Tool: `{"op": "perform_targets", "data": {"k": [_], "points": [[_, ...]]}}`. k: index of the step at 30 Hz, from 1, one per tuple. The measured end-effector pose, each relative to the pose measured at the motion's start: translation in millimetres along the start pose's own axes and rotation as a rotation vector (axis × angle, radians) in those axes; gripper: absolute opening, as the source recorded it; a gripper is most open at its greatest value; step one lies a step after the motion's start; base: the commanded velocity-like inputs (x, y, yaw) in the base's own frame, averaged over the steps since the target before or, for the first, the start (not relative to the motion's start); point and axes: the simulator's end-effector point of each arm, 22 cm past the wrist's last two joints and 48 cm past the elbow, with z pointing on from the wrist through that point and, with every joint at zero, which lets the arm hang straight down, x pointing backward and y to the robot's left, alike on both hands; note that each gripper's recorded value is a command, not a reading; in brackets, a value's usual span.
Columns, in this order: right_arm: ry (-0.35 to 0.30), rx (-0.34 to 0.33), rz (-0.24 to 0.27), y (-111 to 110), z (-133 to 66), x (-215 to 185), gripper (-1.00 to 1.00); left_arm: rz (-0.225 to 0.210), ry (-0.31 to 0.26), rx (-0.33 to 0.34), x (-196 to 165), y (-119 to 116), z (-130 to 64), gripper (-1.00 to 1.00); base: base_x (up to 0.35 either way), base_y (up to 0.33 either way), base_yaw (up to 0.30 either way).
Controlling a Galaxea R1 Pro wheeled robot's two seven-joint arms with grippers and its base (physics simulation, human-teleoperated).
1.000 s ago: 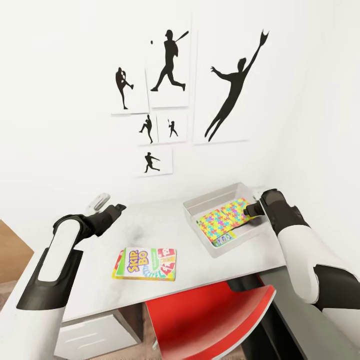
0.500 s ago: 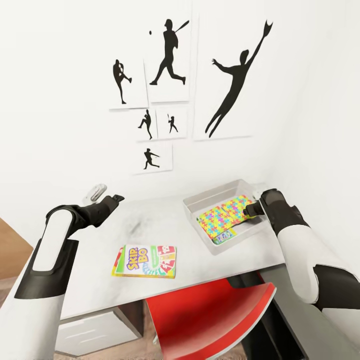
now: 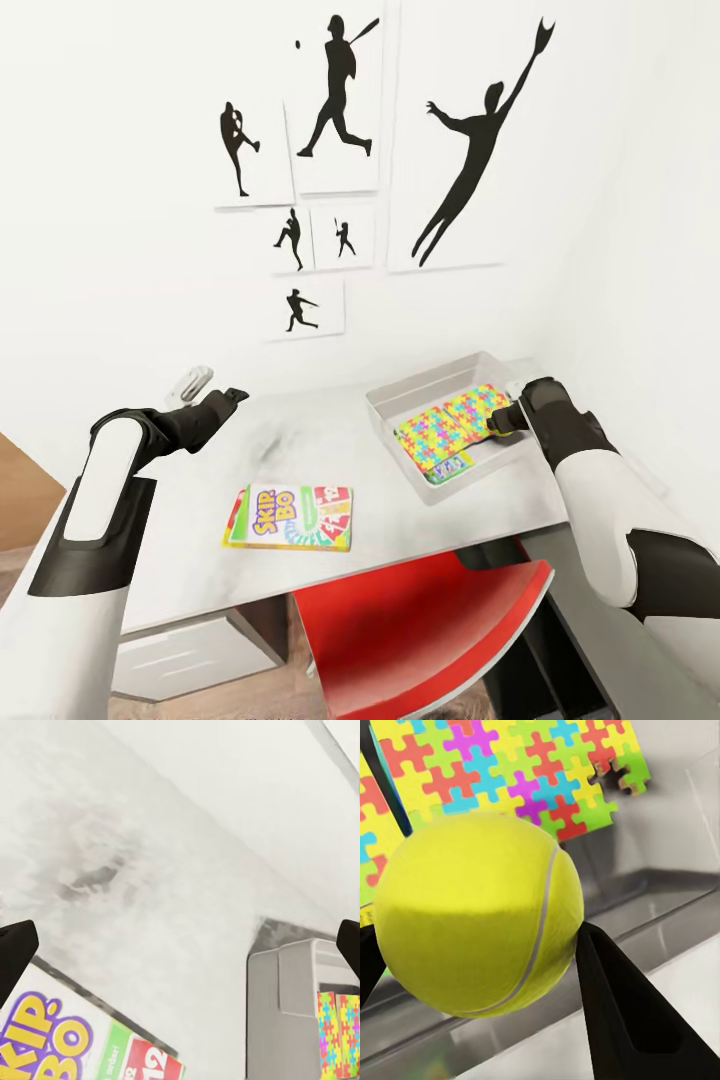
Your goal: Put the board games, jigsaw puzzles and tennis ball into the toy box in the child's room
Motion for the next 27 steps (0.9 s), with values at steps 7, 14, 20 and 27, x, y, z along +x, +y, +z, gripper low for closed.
{"op": "perform_targets", "data": {"k": [7, 14, 20, 27], "points": [[0.013, 0.004, -0.005, 1, 5.8, 4, -1.0, -0.001, 0.009, -0.007, 4, 4, 5.3, 1.0, 0.0, 0.0, 0.0], [0.021, 0.005, -0.007, 2, 11.1, 7, -1.0, -0.002, 0.017, -0.014, 7, 7, 10.1, 1.0, 0.0, 0.0, 0.0], [0.038, 0.006, -0.005, 2, 12.7, 11, -1.0, -0.003, 0.02, -0.017, 8, 9, 11.8, 1.0, 0.0, 0.0, 0.0], [0.054, 0.006, 0.0, 2, 12.7, 14, -1.0, -0.003, 0.021, -0.019, 9, 9, 12.5, 1.0, 0.0, 0.0, 0.0]]}}
